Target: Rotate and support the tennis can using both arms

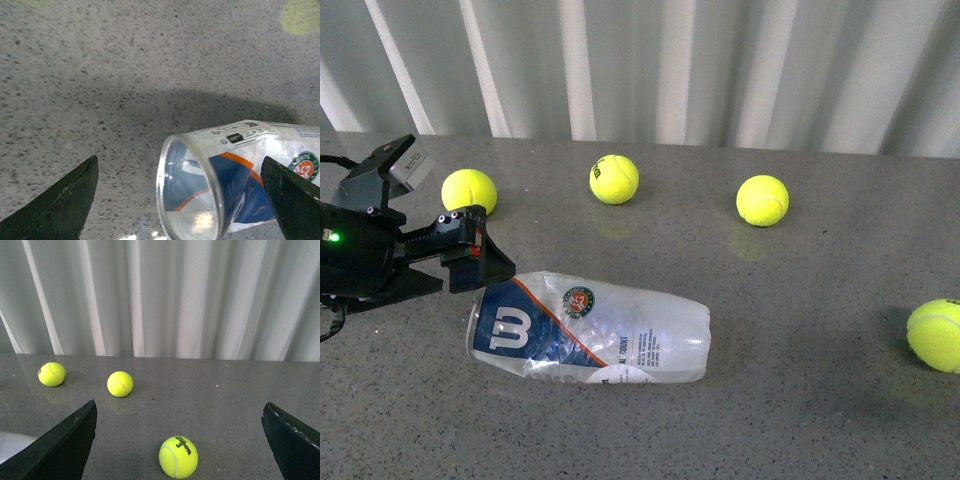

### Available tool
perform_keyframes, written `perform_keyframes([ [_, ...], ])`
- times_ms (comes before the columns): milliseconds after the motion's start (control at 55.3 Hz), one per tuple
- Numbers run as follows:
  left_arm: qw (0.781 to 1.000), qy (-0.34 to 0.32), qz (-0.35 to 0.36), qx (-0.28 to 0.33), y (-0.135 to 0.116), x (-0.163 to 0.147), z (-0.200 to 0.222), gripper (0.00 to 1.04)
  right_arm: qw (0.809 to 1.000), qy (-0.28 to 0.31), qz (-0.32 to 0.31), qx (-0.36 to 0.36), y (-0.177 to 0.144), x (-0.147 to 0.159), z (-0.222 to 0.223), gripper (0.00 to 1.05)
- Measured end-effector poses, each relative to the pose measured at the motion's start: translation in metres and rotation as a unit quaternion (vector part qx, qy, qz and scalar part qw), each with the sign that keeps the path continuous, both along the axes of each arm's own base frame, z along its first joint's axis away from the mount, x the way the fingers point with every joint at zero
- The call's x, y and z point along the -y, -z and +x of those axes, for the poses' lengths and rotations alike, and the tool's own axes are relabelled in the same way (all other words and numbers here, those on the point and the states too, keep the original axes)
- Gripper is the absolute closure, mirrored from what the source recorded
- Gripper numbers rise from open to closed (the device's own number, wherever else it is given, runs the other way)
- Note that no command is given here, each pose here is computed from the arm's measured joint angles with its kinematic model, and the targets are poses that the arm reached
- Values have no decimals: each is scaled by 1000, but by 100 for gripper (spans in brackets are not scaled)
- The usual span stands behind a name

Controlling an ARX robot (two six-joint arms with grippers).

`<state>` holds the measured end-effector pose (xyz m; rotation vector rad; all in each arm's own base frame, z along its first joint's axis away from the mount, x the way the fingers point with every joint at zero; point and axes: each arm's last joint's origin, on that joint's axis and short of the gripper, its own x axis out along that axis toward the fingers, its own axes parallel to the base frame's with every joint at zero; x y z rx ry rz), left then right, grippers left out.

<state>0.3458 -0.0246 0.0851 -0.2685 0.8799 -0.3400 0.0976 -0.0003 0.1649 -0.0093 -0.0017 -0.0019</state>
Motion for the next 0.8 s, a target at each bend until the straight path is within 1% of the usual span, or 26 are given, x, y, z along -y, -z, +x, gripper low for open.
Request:
perform_keyframes([
  [217,998,8,-65,-22,8,13,-4,7,1000,0,0,0,0,0,0,7],
  [452,995,5,-93,-40,18,17,-17,8,1000,0,0,0,0,0,0,7],
  [470,995,5,-93,-40,18,17,-17,11,1000,0,0,0,0,0,0,7],
  [488,995,4,-95,-41,19,18,-17,16,1000,0,0,0,0,0,0,7],
  [543,994,4,-96,-43,20,19,-18,23,1000,0,0,0,0,0,0,7],
  [579,994,3,-97,-45,21,21,-19,31,1000,0,0,0,0,0,0,7],
  [724,994,4,-99,-45,23,24,-20,52,1000,0,0,0,0,0,0,7],
  [796,994,4,-99,-46,23,25,-20,68,1000,0,0,0,0,0,0,7],
])
